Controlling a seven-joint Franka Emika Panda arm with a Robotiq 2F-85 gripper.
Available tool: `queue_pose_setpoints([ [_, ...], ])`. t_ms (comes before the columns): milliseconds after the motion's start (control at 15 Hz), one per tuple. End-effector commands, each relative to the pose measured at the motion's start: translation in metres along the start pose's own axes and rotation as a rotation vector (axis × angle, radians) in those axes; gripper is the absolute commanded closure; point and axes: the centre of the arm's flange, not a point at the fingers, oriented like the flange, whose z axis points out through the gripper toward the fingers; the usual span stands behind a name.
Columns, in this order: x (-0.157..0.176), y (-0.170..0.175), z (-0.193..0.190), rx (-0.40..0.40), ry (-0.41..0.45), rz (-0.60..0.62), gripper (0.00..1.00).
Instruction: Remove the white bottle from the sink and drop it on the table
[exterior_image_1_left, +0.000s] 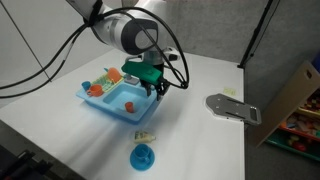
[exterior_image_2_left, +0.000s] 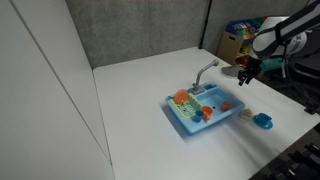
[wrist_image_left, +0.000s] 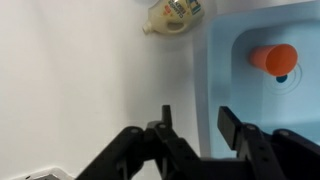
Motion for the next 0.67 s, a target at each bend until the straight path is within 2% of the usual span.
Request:
queue_pose_setpoints([
  [0,0.003,0.004,-0.002,0.012,-0.026,0.023,0.18],
  [133,0.0,0.004,-0.001,0.013,-0.05,0.02,0.01],
  [600,-0.011,0.008,-0.001,0.01,-0.179,0.053,0.0],
])
